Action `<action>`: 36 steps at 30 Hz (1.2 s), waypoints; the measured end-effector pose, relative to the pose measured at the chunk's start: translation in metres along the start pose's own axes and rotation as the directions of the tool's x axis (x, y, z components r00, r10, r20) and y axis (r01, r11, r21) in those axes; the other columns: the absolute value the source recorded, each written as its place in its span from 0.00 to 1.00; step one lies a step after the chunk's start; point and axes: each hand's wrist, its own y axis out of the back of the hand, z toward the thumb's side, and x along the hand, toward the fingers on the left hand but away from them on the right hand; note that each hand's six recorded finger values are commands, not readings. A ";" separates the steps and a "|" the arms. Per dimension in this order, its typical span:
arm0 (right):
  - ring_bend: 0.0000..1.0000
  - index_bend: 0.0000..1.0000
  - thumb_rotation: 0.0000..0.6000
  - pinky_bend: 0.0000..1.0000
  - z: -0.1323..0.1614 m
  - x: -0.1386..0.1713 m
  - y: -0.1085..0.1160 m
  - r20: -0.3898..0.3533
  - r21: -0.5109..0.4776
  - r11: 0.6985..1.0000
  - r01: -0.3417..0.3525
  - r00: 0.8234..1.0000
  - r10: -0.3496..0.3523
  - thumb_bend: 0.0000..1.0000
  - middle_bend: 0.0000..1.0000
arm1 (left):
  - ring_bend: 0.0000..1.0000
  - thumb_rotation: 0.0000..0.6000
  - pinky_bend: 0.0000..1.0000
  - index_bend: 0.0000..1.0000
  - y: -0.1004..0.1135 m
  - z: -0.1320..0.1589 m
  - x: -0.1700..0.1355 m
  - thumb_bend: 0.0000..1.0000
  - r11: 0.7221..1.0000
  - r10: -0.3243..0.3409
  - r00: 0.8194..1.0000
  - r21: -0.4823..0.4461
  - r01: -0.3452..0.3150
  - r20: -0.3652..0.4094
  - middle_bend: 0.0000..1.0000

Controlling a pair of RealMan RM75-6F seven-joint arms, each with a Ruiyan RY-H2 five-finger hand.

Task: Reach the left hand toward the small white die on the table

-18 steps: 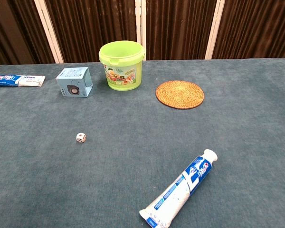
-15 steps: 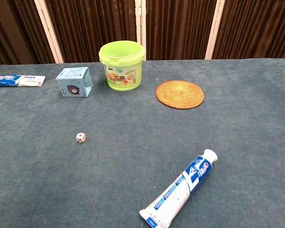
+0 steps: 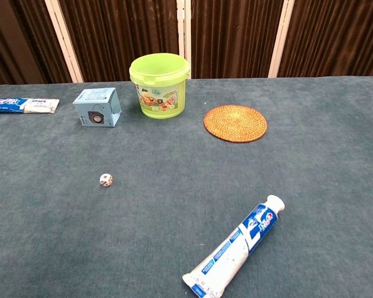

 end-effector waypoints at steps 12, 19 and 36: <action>0.00 0.00 1.00 0.00 0.002 0.003 0.003 -0.008 -0.024 1.000 -0.008 1.000 0.007 0.08 0.00 | 0.00 1.00 0.00 0.36 -0.012 0.080 0.054 0.39 0.998 -0.045 0.992 0.042 0.040 0.118 0.00; 0.00 0.00 1.00 0.00 0.001 0.005 0.005 -0.012 -0.050 0.999 -0.013 1.000 0.013 0.08 0.00 | 0.00 1.00 0.00 0.38 -0.042 0.142 0.081 0.40 0.991 -0.123 0.981 0.075 0.112 0.151 0.00; 0.00 0.00 1.00 0.00 0.002 0.010 0.017 -0.026 -0.106 0.994 -0.015 1.000 0.012 0.08 0.00 | 0.00 1.00 0.00 0.43 -0.093 0.231 0.112 0.41 0.965 -0.243 0.959 0.139 0.223 0.144 0.00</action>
